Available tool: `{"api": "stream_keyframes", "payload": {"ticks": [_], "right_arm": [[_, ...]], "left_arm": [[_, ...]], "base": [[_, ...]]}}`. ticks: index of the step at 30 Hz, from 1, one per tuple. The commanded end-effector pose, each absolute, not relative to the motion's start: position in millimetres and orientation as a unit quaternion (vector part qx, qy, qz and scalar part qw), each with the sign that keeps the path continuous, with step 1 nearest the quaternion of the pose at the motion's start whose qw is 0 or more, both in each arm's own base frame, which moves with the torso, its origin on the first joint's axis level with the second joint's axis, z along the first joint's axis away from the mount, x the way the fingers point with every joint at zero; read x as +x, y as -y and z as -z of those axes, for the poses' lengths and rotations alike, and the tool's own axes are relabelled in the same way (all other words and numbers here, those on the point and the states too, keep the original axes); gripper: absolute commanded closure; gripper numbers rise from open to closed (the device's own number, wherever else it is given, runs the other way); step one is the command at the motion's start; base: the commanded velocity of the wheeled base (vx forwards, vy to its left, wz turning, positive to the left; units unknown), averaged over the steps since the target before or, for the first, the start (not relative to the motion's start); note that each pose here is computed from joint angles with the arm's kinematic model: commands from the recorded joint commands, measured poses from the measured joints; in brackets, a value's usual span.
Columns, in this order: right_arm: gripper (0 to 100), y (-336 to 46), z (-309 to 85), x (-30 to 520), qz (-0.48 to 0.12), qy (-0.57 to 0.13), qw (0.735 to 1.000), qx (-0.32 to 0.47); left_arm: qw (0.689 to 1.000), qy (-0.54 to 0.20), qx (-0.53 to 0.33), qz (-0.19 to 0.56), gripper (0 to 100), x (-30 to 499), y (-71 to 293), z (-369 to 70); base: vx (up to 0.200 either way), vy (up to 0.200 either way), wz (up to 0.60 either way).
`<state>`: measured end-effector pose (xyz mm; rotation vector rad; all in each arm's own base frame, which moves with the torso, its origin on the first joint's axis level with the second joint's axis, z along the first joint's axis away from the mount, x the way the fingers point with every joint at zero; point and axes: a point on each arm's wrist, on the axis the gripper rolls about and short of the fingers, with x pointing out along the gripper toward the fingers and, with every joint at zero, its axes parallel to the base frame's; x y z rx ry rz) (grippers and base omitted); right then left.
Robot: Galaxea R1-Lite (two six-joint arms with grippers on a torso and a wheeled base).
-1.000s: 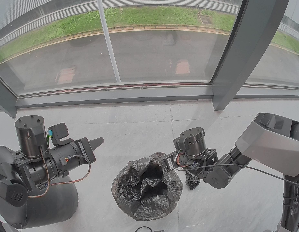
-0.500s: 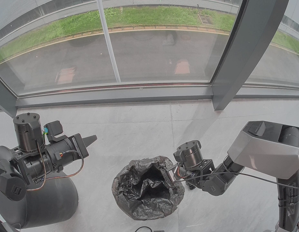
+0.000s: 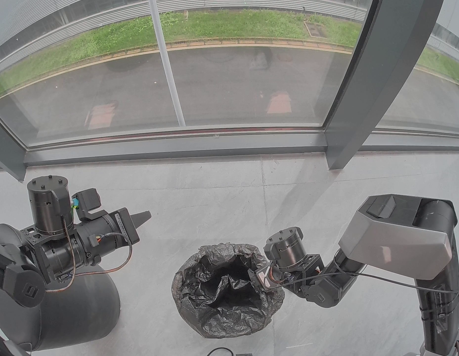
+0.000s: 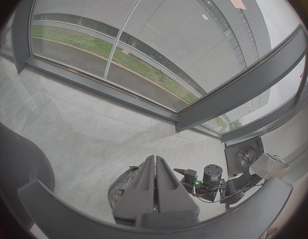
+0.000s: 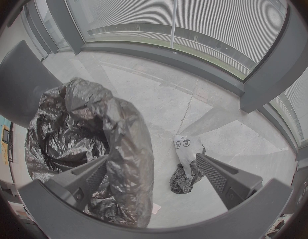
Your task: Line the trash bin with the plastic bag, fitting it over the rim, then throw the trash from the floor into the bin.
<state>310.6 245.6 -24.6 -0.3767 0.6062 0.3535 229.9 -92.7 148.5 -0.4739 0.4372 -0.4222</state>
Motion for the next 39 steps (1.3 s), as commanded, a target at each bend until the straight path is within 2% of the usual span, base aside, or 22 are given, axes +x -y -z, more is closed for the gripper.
{"api": "stream_keyframes", "payload": {"ticks": [1,12,17,23,33,39], "right_arm": [[0,-248,37,308,-0.175,-0.306,0.916,-0.192],[0,-251,35,311,-0.176,-0.301,0.918,-0.189],[0,-253,-3,311,-0.181,-0.262,0.933,-0.169],[0,-265,-37,307,-0.195,-0.240,0.937,-0.161],[0,-305,-40,322,-0.217,-0.222,0.937,-0.158],[0,-314,-31,328,-0.218,-0.234,0.933,-0.165]], "left_arm": [[0.926,-0.219,-0.230,0.205,100,231,94,-145],[0.926,-0.219,-0.231,0.204,100,232,93,-145],[0.926,-0.218,-0.231,0.204,100,231,93,-146],[0.926,-0.218,-0.231,0.204,100,231,93,-146],[0.926,-0.215,-0.231,0.205,100,231,93,-147],[0.926,-0.217,-0.231,0.205,100,231,93,-147]], "base": [[0.000,0.000,0.00],[0.000,0.000,0.00],[0.000,0.000,0.00],[0.000,0.000,0.00],[0.000,0.000,0.00],[0.000,0.000,0.00]]}}
